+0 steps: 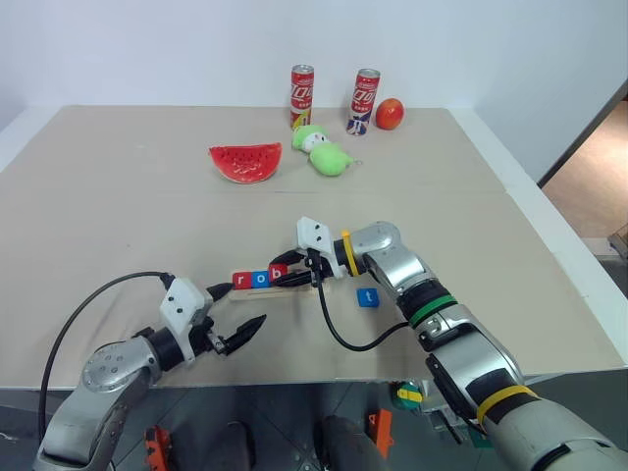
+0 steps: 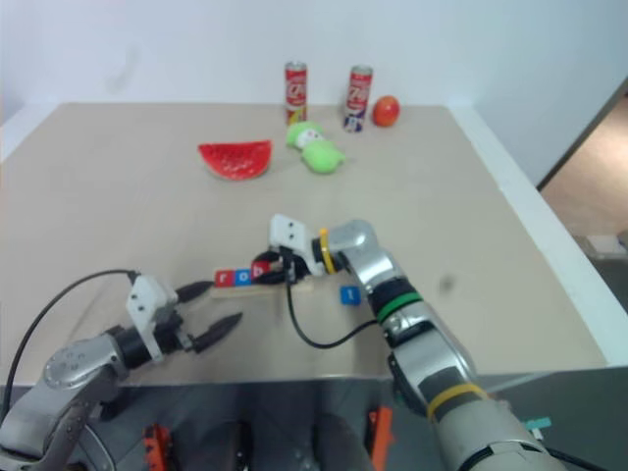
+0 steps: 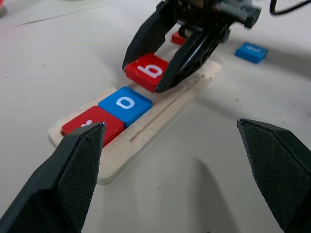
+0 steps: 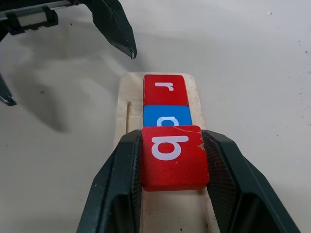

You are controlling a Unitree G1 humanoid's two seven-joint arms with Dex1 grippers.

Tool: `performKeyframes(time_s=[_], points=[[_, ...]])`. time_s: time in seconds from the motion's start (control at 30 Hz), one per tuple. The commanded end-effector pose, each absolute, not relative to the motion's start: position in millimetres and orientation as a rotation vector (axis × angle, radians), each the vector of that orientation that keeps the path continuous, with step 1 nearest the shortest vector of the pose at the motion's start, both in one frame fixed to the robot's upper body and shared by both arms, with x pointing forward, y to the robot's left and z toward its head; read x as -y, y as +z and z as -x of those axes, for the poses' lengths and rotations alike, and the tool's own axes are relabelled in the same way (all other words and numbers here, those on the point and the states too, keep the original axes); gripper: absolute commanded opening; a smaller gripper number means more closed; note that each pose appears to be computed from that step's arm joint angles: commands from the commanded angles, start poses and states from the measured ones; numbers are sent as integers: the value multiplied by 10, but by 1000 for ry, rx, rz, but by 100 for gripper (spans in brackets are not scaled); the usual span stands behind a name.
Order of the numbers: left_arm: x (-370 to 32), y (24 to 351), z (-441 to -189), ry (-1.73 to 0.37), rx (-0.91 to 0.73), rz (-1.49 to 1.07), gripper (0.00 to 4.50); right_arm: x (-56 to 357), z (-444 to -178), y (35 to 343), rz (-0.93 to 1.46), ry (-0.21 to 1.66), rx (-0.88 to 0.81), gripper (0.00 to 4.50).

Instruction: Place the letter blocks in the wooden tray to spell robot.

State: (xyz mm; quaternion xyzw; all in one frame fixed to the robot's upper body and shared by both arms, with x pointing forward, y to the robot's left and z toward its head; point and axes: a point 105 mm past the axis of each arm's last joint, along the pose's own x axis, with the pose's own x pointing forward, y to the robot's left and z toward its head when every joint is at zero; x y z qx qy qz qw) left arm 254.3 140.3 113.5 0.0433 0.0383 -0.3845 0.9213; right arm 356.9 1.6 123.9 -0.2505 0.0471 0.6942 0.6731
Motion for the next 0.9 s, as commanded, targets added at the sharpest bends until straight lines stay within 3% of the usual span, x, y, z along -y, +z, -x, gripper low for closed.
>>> performKeyframes(time_s=[0.03, 0.83, 0.87, 0.9], points=[[-1385, 1306, -2532, -788, -19, -87, 450, -32, -3605, 1342, 607, 1568, -62, 126], [-1357, 1261, -2442, -786, -44, -116, 450, -19, -3678, 1232, 609, 1552, -111, 126], [-1358, 1256, -2443, -785, -45, -117, 450, -22, -3679, 1238, 605, 1552, -110, 176], [-1359, 1251, -2441, -786, -47, -118, 450, -29, -3680, 1245, 600, 1552, -108, 176]])
